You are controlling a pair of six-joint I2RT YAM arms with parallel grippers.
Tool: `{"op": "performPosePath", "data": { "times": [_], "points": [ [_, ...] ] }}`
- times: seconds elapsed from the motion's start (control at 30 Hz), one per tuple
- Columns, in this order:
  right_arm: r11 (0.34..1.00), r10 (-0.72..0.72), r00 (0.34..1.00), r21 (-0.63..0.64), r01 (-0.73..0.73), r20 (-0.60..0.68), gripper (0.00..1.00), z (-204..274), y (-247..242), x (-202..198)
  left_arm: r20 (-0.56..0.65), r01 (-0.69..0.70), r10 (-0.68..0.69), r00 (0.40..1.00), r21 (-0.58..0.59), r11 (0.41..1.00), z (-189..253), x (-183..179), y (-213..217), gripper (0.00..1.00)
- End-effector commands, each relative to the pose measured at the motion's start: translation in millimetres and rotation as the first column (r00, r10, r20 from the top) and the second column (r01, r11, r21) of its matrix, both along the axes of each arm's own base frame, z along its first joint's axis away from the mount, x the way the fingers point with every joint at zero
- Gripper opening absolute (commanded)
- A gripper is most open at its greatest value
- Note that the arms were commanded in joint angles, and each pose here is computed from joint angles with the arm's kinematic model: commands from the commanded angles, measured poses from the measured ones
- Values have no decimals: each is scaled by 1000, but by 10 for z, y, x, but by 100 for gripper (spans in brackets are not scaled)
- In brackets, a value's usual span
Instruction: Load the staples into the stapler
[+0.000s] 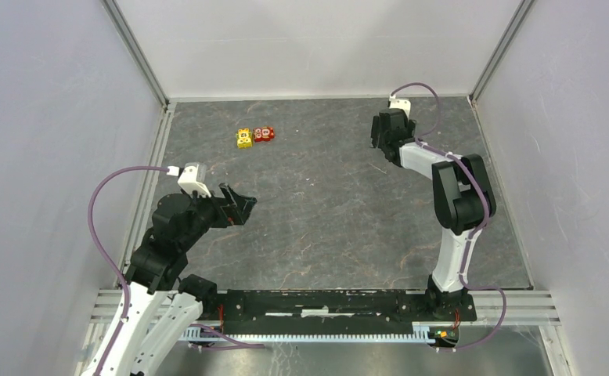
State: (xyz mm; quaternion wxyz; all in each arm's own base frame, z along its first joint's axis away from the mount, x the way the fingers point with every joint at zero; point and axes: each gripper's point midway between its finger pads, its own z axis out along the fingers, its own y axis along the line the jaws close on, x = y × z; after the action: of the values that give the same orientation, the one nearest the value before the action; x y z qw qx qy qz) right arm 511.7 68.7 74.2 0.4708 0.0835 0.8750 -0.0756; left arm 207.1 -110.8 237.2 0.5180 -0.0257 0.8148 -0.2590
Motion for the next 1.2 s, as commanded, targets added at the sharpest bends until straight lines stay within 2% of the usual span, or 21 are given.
{"op": "performPosePath", "data": {
  "times": [0.0, 0.23, 0.47, 0.53, 0.67, 0.8, 0.97, 1.17],
  "points": [
    [1000, -12, 999, -21, 13, 39, 82, 113, -30, 194, 26, -10, 10, 1000, 32, 999, 7, 51, 41, 100],
    [999, -36, 999, -20, 36, -8, 79, -135, -131, 168, 22, -14, 13, 1000, 37, 999, -6, 59, 48, 100],
    [999, -43, 998, 1, 44, -45, 73, -332, -206, 139, 14, -10, 10, 1000, 40, 999, -27, 51, 44, 100],
    [999, -33, 998, 0, 33, -55, 68, -370, -206, 128, 11, -17, 17, 1000, 44, 999, -29, 54, 57, 99],
    [1000, -6, 999, -2, 5, -54, 51, -336, -199, 95, -2, -25, 25, 1000, 49, 999, -47, 59, 68, 98],
    [999, 50, 998, 2, -50, -35, 45, -232, -150, 20, -30, -41, 43, 999, 66, 997, -106, 70, 98, 96],
    [984, 167, 986, 56, -167, 10, 41, -23, 13, -205, -69, -32, 37, 997, 71, 997, -145, 82, 72, 95],
    [945, 285, 956, 144, -292, 70, 38, 162, 291, -779, -139, 1, -2, 990, -4, 1000, -171, 60, -76, 92]
  ]
}}
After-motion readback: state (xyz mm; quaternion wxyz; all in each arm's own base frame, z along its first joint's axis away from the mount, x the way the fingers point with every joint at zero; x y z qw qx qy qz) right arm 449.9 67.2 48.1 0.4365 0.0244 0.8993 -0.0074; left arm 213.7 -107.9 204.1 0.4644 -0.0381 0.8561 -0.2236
